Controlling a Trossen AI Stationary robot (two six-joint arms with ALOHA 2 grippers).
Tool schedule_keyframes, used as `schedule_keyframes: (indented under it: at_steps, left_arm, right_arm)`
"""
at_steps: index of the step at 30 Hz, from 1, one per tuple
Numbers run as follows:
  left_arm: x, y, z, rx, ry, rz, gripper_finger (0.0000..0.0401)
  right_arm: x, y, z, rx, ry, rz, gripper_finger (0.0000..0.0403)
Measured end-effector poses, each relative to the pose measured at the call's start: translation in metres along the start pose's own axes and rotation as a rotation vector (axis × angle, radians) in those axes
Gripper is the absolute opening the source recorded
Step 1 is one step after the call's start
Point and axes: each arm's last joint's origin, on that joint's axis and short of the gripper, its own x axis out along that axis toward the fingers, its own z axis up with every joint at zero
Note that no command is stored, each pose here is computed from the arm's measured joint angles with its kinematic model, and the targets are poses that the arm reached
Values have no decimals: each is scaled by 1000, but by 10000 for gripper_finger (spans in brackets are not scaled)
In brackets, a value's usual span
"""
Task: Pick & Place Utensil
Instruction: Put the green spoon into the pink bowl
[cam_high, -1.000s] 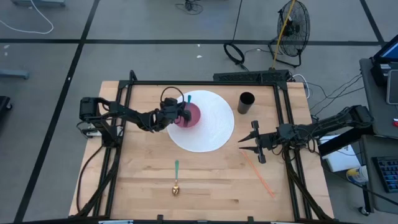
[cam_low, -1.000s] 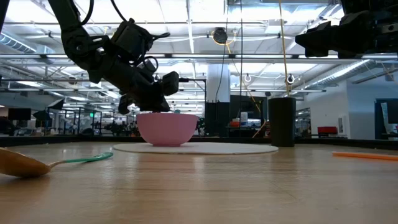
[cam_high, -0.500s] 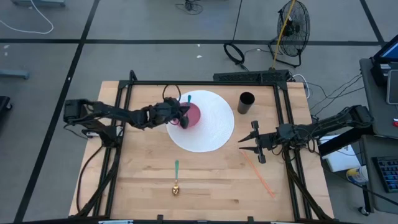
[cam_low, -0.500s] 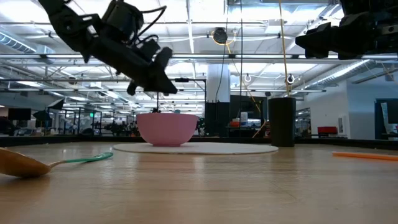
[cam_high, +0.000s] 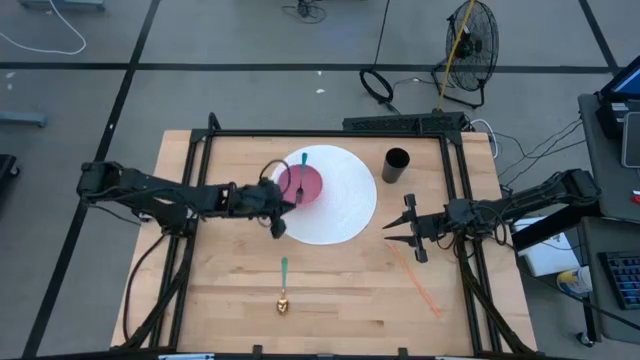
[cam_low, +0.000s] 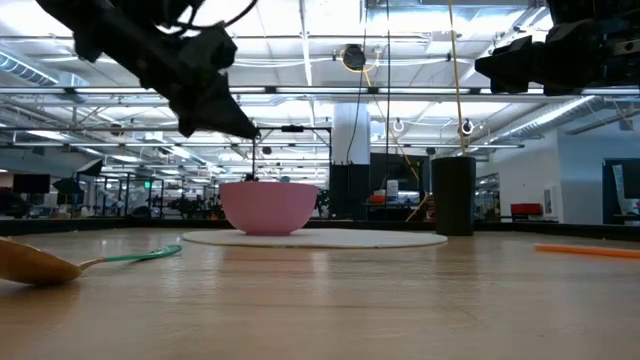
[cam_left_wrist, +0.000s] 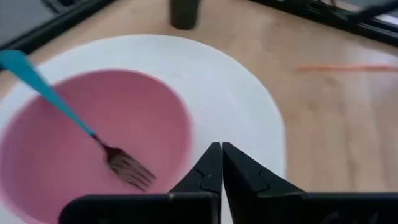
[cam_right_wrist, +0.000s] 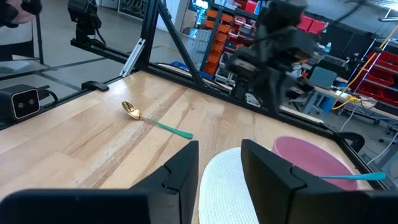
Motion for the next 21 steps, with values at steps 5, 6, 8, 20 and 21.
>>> schedule_keyframes:
  at_steps: [5, 6, 8, 20, 21]
  left_arm:
    - [-10, -26, -12, 14, 32, -55, 10]
    - [-12, -31, -15, 10, 48, -67, 14]
    - [-16, -42, -22, 2, 73, -90, 19]
    - [-54, -97, -58, -101, 97, -185, 18]
    - [-56, -99, -60, -121, 90, -178, 19]
  right_arm:
    - [0, 0, 0, 4, 1, 0, 116]
    - [0, 0, 0, 4, 1, 0, 116]
    - [0, 0, 0, 4, 1, 0, 116]
    - [0, 0, 0, 6, 0, 0, 116]
    - [0, 0, 0, 9, 0, 0, 116]
